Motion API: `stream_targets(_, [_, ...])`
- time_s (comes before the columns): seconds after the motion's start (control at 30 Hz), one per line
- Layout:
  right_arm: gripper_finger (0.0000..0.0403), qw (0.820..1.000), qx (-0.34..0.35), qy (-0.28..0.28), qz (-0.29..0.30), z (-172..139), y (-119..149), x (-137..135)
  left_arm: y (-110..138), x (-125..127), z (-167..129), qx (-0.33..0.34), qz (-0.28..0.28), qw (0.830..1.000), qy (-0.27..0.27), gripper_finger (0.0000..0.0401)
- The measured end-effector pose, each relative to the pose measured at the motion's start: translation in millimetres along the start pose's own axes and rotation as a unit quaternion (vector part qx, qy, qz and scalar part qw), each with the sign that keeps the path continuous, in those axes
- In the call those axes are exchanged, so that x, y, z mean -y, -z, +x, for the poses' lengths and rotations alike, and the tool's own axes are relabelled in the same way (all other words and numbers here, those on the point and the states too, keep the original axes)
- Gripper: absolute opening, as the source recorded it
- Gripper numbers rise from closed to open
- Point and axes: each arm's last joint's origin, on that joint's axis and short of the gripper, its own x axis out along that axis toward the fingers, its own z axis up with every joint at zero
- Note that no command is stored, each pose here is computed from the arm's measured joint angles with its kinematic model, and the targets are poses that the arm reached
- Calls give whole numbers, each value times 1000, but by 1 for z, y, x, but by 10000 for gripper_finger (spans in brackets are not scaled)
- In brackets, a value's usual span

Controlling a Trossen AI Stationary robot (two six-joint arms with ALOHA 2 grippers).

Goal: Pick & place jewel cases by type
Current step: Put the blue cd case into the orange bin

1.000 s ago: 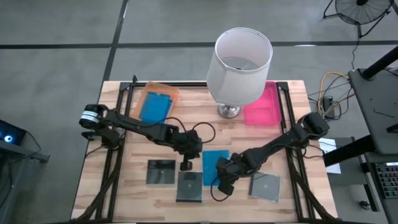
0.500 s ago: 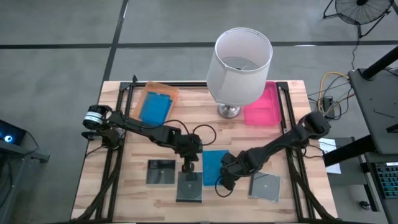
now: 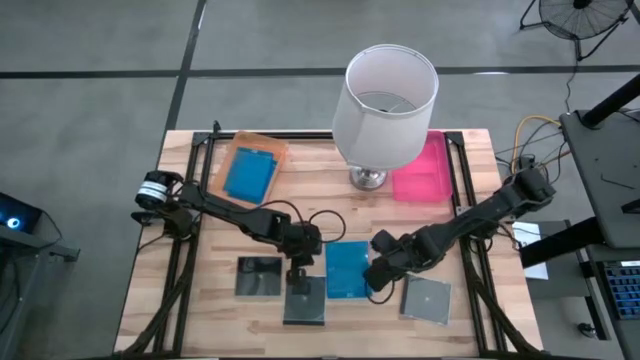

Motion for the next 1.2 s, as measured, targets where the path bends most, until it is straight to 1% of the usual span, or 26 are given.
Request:
stream_targets(0.1, [22, 999, 6, -22, 25, 1, 2, 8, 1, -2, 7, -6, -1, 1000, -6, 0])
stream_targets(0.2, [48, 998, 23, -38, 53, 1, 3, 15, 4, -4, 16, -14, -2, 1000, -8, 0])
stream_targets(0.3, [87, 995, 32, -44, 82, 0, 4, 24, 5, -5, 22, -22, -4, 1000, -10, 0])
stream_targets(0.43, [146, 990, 27, -35, 131, 4, 8, 37, 5, -5, 23, -18, -4, 1000, -9, 0])
stream_targets(0.57, [199, 987, 25, -50, 152, 11, 10, 41, 4, -7, 22, -16, -6, 1000, -10, 0])
stream_targets(0.73, [245, 986, 25, -51, 156, 24, 14, 46, 3, -10, 22, -15, -8, 1000, -9, 0])
stream_targets(0.9, [276, 984, 27, -72, 160, 38, 17, 51, 3, -11, 22, -14, 1, 1000, -9, 0])
stream_targets(1.07, [289, 978, 30, -113, 171, 53, 21, 57, 5, -14, 26, -24, -1, 1000, -2, 0])
stream_targets(1.2, [290, 978, 35, -106, 175, 59, 22, 61, 8, -16, 33, -34, 4, 999, -3, 0])
